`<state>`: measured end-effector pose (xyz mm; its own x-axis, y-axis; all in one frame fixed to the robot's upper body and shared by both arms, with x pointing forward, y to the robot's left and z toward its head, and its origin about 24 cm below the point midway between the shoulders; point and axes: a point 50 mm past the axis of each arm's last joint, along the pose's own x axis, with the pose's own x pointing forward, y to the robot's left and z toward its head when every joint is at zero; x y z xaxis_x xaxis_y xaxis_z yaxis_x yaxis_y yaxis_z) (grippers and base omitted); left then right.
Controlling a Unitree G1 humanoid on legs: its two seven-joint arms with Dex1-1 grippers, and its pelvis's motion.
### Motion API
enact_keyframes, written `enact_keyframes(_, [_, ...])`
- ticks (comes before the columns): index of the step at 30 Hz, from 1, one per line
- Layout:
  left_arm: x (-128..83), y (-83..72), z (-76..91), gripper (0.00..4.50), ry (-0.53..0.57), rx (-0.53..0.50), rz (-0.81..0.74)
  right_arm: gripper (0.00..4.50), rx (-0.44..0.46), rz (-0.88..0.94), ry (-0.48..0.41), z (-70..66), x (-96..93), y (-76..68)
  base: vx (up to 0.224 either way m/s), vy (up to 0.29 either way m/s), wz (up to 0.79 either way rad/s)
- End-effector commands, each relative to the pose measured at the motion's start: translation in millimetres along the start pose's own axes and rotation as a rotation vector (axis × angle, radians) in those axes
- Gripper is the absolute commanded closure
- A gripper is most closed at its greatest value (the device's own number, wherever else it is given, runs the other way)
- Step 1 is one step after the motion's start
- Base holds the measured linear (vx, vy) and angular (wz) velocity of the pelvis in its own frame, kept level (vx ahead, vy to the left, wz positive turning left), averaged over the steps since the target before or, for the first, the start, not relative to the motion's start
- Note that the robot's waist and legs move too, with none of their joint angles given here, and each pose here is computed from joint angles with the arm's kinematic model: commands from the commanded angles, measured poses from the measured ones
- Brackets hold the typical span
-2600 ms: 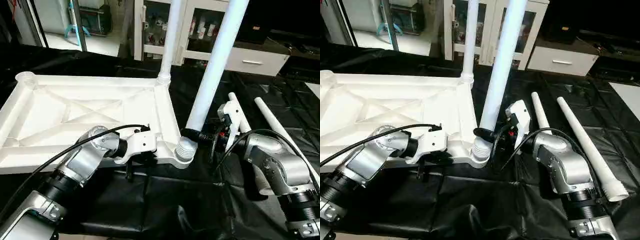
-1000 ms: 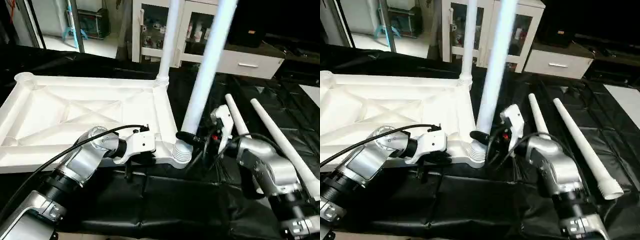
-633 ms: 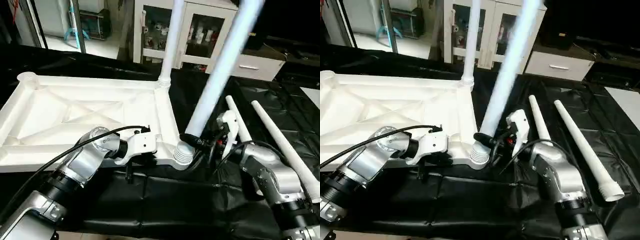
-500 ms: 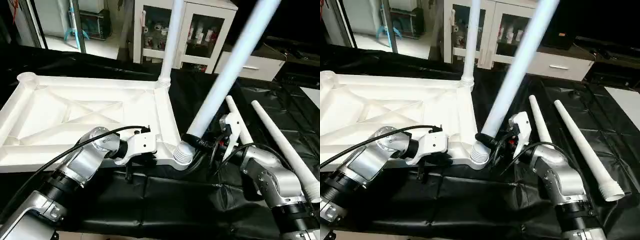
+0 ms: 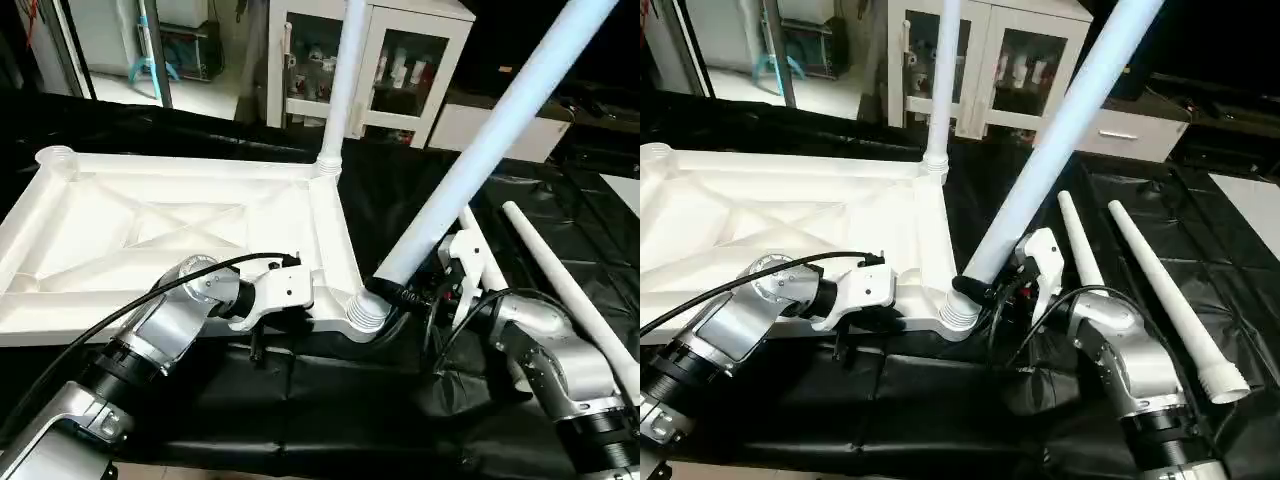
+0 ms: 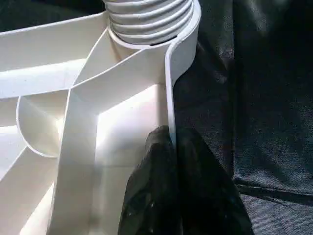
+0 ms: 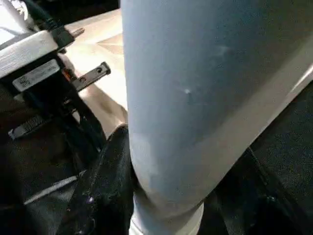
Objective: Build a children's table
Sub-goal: Pick table leg
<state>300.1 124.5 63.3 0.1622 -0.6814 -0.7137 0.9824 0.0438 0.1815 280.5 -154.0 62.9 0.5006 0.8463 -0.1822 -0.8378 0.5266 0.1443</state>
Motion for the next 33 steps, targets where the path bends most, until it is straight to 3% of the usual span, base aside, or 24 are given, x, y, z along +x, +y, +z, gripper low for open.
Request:
enact_keyframes(1, [5, -5.6, -7.4, 4.5, 0.044, -0.009, -0.043, 2.67, 0.024, -0.026, 0.226, -38.2, -6.9, 2.0, 0.0, 0.0, 0.0])
enact_keyframes(11, [6, -6.5, -6.5, 4.5, 0.042, -0.008, -0.051, 2.67, -0.014, -0.078, 0.198, -27.0, 4.4, -7.0, 0.0, 0.0, 0.0])
enact_keyframes(26, [6, -8.4, -6.9, 4.5, 0.039, -0.014, -0.054, 2.67, 0.014, -0.084, 0.256, -46.2, -1.5, -3.8, 0.0, 0.0, 0.0])
enact_keyframes(29, [7, -7.2, -6.8, 4.5, 0.029, -0.024, -0.04, 2.67, 0.008, -0.122, 0.257, -47.1, -1.7, -6.4, 0.0, 0.0, 0.0])
enact_keyframes(33, [9, -0.1, -4.6, 4.5, -0.016, -0.087, 0.042, 2.67, 0.027, -0.318, 0.245, -45.5, 3.0, -20.9, 0.0, 0.0, 0.0])
